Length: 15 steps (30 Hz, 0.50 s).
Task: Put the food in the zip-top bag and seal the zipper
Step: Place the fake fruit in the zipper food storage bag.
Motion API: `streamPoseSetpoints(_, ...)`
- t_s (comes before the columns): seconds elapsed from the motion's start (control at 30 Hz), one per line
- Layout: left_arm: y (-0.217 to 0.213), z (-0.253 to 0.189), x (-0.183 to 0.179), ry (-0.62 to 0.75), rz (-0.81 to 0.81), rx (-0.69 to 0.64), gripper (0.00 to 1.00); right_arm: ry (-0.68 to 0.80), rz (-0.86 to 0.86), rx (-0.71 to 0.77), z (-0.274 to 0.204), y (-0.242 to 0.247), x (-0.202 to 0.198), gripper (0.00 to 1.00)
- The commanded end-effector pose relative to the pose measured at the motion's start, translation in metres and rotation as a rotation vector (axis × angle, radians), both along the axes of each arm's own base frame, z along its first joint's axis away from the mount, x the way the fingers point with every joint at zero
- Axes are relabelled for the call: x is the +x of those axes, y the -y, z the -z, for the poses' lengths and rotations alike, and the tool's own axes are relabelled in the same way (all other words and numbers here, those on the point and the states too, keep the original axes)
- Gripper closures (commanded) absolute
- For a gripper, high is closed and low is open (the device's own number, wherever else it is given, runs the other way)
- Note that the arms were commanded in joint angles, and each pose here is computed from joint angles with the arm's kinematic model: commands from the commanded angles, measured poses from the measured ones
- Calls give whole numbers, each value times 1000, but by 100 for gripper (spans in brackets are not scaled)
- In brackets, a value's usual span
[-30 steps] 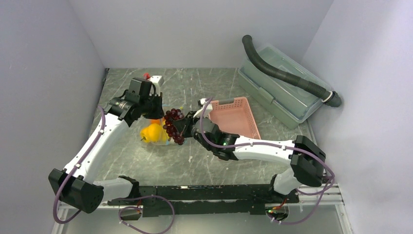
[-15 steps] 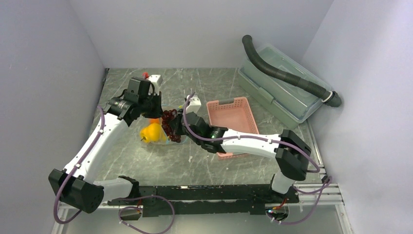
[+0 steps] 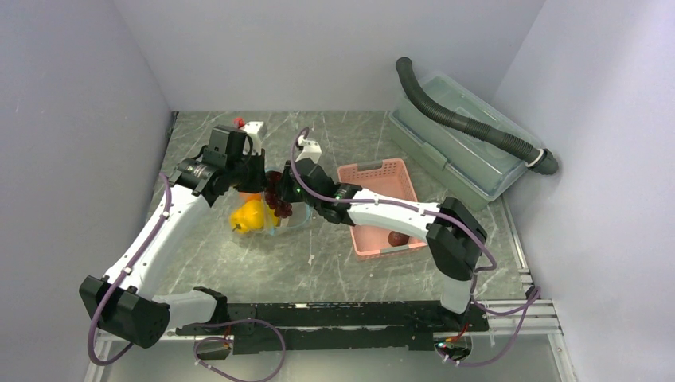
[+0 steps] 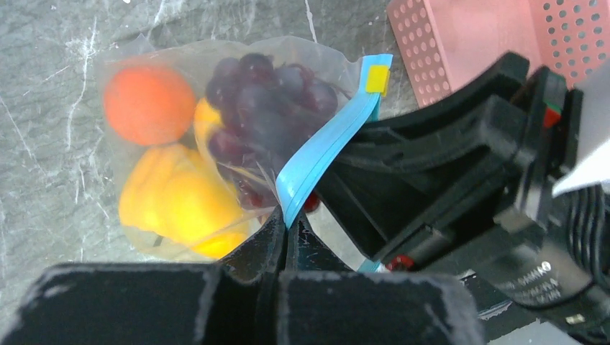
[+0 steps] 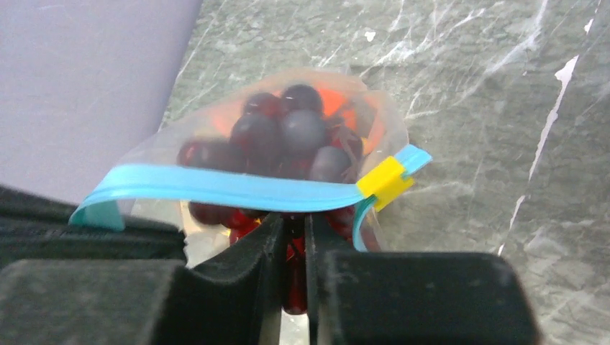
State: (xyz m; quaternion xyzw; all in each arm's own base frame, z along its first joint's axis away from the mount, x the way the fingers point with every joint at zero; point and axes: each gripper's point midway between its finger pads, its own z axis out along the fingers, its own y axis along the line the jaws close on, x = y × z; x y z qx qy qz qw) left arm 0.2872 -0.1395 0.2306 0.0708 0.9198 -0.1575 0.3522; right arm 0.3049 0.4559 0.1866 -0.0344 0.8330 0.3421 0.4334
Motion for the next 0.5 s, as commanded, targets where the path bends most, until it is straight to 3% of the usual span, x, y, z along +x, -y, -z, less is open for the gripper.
streamPoseSetpoints(0.0, 8, -9, -3, 28, 40, -32, 100, 22, -32, 61, -29, -8, 15, 79)
streamPoseSetpoints(0.47, 5, -7, -1, 25, 22, -20, 100, 17, -122, 1, -27, -8, 5, 60)
